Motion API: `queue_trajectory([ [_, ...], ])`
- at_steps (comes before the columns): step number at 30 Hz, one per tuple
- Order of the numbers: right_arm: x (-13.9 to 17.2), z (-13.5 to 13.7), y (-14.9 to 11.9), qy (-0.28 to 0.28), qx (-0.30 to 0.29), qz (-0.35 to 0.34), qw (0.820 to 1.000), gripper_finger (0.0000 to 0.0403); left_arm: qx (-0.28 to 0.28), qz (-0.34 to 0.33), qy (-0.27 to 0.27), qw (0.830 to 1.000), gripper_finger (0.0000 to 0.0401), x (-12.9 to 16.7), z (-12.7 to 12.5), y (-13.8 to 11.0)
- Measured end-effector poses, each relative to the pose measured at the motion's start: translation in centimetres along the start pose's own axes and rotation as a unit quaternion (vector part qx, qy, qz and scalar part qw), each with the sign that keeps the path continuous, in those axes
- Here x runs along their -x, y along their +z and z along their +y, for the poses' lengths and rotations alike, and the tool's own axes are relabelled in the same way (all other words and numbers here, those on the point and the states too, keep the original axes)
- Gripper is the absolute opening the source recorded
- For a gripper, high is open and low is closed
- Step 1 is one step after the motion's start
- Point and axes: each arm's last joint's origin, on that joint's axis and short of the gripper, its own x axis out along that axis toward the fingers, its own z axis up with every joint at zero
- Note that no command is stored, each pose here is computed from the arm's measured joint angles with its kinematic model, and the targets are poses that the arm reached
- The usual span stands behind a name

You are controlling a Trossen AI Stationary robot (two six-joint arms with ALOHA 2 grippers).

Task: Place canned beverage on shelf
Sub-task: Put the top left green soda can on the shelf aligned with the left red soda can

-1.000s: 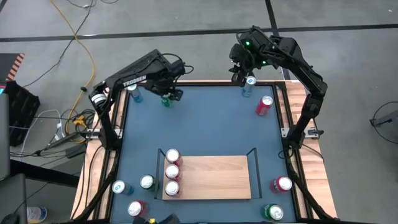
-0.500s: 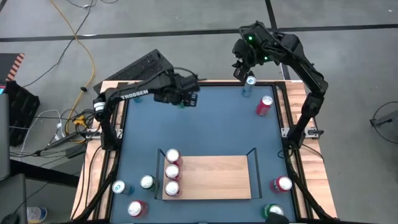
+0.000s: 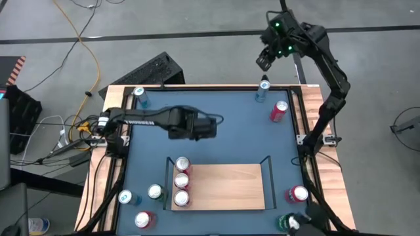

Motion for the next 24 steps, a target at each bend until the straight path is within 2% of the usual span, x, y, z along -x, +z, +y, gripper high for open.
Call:
queue_trajectory([
  [3, -0.6, -0.4, -0.1, -0.004, -0.024, 0.014, 1.0, 0.0175, 0.033, 0.008, -0.036, 0.999, 0.0268, 0.3, -0.7, -1.9],
  [6, -0.9, -0.5, -0.6, 0.003, -0.025, 0.046, 0.999, 0.0175, 0.049, 0.028, -0.067, 0.996, 0.0268, -0.3, -1.7, -3.6],
  [10, -1.4, 0.0, -0.7, 0.009, -0.013, 0.064, 0.998, 0.0175, 0.061, 0.058, -0.069, 0.994, 0.0268, -1.2, -2.4, -5.2],
  [14, -1.4, 0.2, -0.6, 0.014, -0.013, 0.062, 0.998, 0.0175, 0.079, 0.071, -0.069, 0.992, 0.0268, -0.6, -2.8, -5.6],
  [21, -1.4, 0.6, -0.5, 0.017, -0.008, 0.059, 0.998, 0.0175, 0.095, 0.046, -0.076, 0.991, 0.0268, 2.6, -3.0, -4.2],
  [24, -1.4, 0.6, -0.4, 0.016, -0.009, 0.055, 0.998, 0.0175, 0.083, 0.06, -0.052, 0.993, 0.0268, 3.2, -2.9, -4.5],
])
